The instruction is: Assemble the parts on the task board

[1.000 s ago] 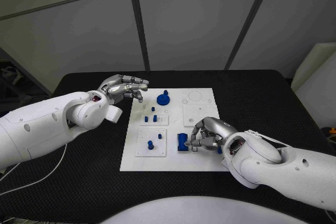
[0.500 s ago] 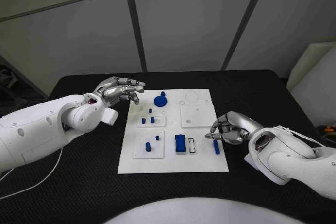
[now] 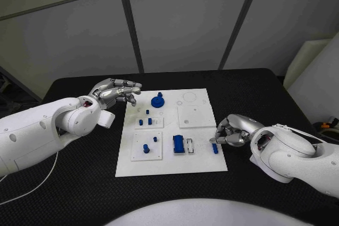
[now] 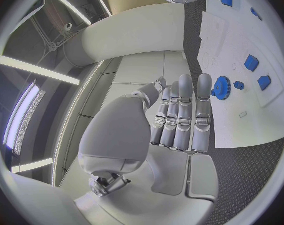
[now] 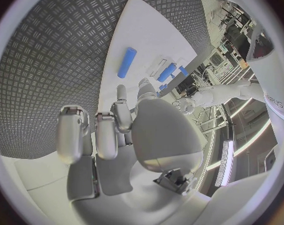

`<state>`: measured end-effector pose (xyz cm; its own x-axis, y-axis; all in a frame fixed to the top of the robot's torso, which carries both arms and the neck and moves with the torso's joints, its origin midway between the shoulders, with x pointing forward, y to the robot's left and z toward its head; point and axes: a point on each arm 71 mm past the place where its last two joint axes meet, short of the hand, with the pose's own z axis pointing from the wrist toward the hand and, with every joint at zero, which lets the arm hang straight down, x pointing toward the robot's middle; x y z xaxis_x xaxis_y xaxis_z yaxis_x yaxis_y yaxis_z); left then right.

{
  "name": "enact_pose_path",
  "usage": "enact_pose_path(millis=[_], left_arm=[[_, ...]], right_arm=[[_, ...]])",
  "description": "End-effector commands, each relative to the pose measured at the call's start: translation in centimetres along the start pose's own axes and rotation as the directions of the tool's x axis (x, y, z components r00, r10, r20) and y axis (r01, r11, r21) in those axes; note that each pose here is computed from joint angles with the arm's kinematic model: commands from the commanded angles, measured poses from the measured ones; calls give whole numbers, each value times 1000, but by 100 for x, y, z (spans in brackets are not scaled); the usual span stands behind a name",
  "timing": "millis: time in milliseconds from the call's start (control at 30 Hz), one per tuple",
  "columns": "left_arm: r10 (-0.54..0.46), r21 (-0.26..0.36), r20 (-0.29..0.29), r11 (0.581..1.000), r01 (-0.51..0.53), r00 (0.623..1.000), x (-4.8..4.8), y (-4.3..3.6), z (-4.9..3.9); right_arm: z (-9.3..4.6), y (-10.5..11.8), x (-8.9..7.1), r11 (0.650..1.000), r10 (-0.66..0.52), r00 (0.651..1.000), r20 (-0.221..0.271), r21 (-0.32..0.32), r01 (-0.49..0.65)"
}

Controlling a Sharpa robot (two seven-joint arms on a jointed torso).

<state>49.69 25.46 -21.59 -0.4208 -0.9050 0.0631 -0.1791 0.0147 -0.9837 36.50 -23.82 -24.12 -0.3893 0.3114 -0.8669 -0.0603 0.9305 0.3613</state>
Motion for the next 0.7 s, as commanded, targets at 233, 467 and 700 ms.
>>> enact_pose_path(millis=[233,467,700], left_arm=[[-4,9,-6,1000,4,1000,4,-13,-3],[-4,9,-7,1000,4,1000,6,-10,-3],[-4,7,-5,1000,4,1000,-3,-5,-8]], right_arm=[[39,-25,61,996,-83,995,-55,26,84],[67,-29,89,993,-108,992,-65,33,110],[66,-21,148,990,-134,986,-95,33,137]])
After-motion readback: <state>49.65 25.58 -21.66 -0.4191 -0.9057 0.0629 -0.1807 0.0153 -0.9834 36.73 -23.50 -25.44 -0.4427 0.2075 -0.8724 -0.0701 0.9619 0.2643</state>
